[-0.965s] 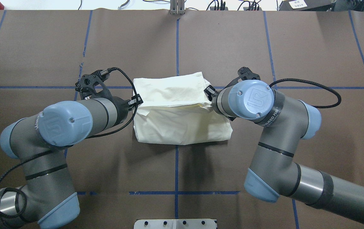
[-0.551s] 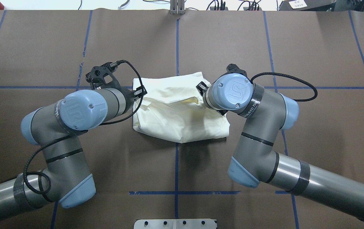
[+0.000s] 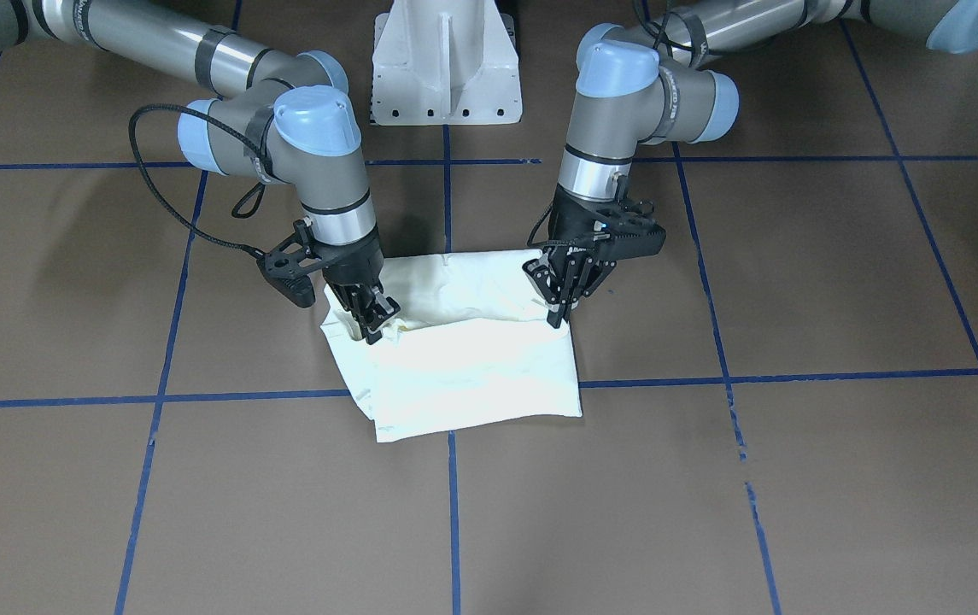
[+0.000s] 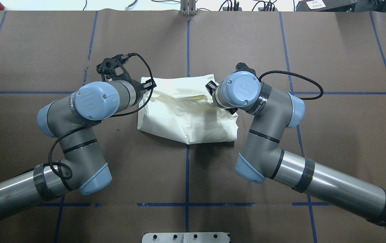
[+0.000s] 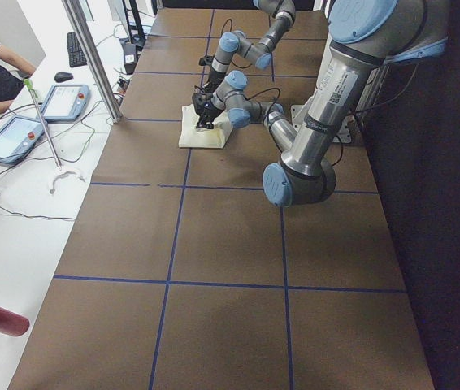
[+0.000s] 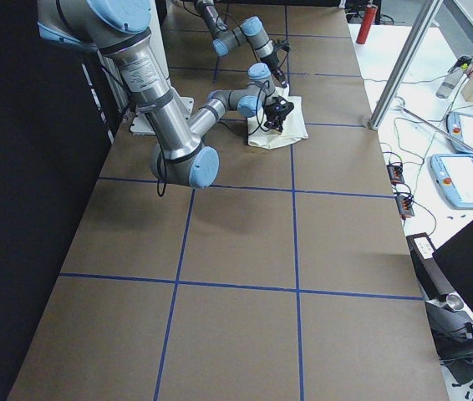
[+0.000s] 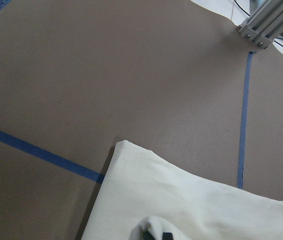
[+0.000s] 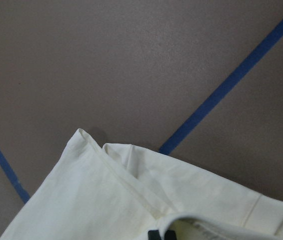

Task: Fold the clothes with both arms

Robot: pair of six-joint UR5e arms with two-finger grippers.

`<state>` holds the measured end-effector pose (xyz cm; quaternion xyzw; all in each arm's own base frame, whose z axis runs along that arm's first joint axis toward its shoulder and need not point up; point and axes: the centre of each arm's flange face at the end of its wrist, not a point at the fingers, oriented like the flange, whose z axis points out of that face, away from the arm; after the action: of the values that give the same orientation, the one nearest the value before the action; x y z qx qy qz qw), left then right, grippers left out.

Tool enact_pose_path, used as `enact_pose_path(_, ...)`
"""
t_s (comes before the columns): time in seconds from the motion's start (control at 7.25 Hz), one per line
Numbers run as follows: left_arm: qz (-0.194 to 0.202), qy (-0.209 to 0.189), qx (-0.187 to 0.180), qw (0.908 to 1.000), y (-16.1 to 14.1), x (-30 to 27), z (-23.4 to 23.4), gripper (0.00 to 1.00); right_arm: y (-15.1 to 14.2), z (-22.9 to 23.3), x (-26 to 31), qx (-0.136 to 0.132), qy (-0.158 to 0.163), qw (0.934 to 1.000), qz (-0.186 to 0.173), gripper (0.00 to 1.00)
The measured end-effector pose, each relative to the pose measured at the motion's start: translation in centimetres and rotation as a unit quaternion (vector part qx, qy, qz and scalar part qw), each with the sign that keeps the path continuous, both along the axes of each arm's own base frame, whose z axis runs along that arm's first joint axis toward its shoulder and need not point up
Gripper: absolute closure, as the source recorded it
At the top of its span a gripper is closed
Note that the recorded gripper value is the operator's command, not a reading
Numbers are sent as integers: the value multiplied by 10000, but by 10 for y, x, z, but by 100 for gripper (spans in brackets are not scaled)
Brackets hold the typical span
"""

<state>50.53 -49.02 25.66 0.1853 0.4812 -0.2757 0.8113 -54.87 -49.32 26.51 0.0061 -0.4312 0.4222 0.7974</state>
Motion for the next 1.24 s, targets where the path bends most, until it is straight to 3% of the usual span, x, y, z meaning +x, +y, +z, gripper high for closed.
enact_pose_path(0.14,-55,-25,90,9999,-19,2,1,82,-4,2,-4,9,8,10000,-19,100)
enact_pose_path(0.28,-117,-63,197,9997,-36,-2,1,63,-7,6,-5,29,35,10000,-36,100)
enact_pose_path(0.41,-160,-46,307,9994,-49,-10,1,56,-11,10,-4,47,73,10000,-46,100)
enact_pose_path(0.55,-124,126,420,9990,-58,-19,-1,64,-15,13,-3,60,115,9999,-52,100)
enact_pose_path(0.69,2,369,508,9980,-62,-31,0,100,-19,16,-2,64,155,9998,-58,100)
enact_pose_path(0.83,142,492,602,9969,-61,-42,17,100,-21,17,-1,66,171,9998,-57,100)
enact_pose_path(1.24,697,350,1136,9905,-53,-49,79,100,-23,15,-1,76,166,9998,-48,100)
